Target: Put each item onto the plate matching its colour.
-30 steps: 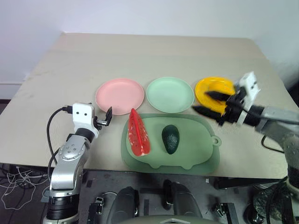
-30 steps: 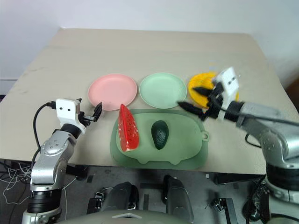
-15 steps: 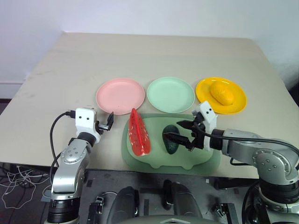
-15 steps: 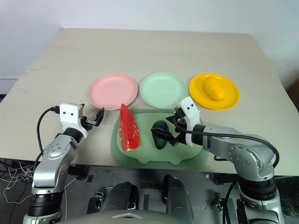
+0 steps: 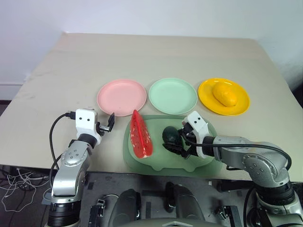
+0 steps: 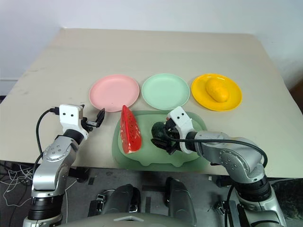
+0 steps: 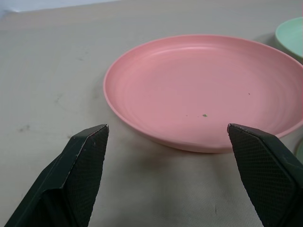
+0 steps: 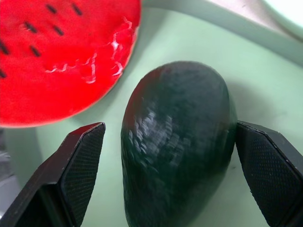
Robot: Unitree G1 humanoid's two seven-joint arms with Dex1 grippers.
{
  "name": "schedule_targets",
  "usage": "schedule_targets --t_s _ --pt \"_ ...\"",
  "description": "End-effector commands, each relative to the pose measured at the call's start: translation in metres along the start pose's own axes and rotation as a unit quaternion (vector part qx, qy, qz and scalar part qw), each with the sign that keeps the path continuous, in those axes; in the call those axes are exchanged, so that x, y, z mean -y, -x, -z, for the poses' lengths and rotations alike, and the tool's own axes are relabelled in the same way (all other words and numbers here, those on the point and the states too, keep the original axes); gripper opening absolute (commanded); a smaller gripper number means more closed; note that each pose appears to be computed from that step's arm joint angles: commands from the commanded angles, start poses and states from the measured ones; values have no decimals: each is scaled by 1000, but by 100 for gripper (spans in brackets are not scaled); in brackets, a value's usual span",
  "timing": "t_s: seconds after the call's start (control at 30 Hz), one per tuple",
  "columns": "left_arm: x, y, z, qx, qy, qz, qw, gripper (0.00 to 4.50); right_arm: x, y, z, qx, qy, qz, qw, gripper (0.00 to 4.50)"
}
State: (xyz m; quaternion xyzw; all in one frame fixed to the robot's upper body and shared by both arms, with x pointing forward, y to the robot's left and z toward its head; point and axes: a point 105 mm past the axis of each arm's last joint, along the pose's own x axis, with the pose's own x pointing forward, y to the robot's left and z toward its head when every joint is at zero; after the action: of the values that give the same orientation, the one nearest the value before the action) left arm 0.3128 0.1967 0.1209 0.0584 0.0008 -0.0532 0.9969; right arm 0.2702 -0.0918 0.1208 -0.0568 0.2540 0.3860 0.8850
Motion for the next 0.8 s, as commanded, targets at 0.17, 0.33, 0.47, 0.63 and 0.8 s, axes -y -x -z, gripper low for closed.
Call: schedule_targets --t_s 0.17,0.33,0.47,0.63,0.8 --pt "-2 1 -17 32 -8 -5 999 422 6 -3 -10 15 22 12 1000 409" --pt "-3 2 -17 32 -8 -9 999 422 10 -4 -11 16 24 18 999 310" --pt "-4 2 -16 32 -9 -11 999 422 12 -2 -19 30 28 18 999 310" --pt "-5 2 -17 33 -9 -13 999 422 40 5 -69 103 52 58 992 310" --pt "-1 -1 -18 35 -7 -7 999 422 92 -13 -107 134 76 127 980 310"
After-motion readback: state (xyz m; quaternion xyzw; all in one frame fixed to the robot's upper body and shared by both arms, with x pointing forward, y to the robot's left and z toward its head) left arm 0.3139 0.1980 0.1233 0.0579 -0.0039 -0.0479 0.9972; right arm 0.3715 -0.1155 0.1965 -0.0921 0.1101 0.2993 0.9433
